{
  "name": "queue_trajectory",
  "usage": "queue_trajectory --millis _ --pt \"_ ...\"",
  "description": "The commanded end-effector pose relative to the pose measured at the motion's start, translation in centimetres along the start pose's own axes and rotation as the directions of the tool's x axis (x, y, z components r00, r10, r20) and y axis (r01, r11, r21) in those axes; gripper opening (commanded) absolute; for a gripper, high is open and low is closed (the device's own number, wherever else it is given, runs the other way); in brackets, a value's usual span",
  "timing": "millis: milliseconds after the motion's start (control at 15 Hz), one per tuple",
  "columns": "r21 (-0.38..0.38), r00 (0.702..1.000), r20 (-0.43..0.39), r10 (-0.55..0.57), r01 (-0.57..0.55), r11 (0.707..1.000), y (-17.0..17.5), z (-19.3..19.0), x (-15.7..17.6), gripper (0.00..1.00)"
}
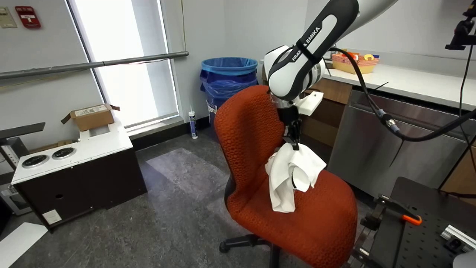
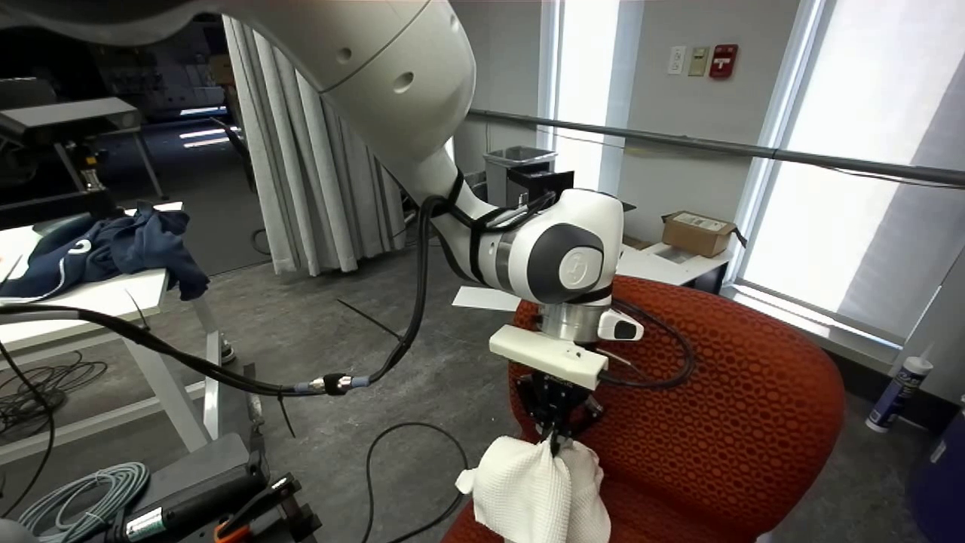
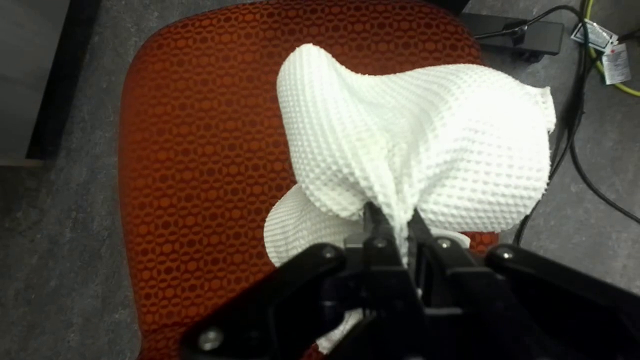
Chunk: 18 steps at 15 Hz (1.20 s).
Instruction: Put the towel on the seat of the chair
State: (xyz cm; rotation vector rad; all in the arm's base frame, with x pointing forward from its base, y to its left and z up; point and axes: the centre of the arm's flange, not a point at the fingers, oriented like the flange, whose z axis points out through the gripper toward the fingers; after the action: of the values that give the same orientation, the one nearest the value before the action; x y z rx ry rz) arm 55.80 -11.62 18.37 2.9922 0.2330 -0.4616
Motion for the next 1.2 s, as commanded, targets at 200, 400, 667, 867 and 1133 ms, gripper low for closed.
queue_trajectory --millis 200,400,667,867,1133 --pt "0.012 0.999 0.03 0.016 -0.016 1.0 0.3 1.8 0.4 0.0" --pt "-0.006 0.997 0.068 0.029 -0.029 1.0 0.6 4.1 0.7 0.0" --pt "-0.029 0.991 0.117 0.057 -0.054 0.998 1.1 7.0 1.0 0.0" --pt "-0.093 0.991 0.086 0.098 -0.089 0.992 1.3 7.9 1.4 0.0" --pt "-0.156 0.983 -0.045 0.179 -0.184 0.97 1.7 6.8 2.9 0.0"
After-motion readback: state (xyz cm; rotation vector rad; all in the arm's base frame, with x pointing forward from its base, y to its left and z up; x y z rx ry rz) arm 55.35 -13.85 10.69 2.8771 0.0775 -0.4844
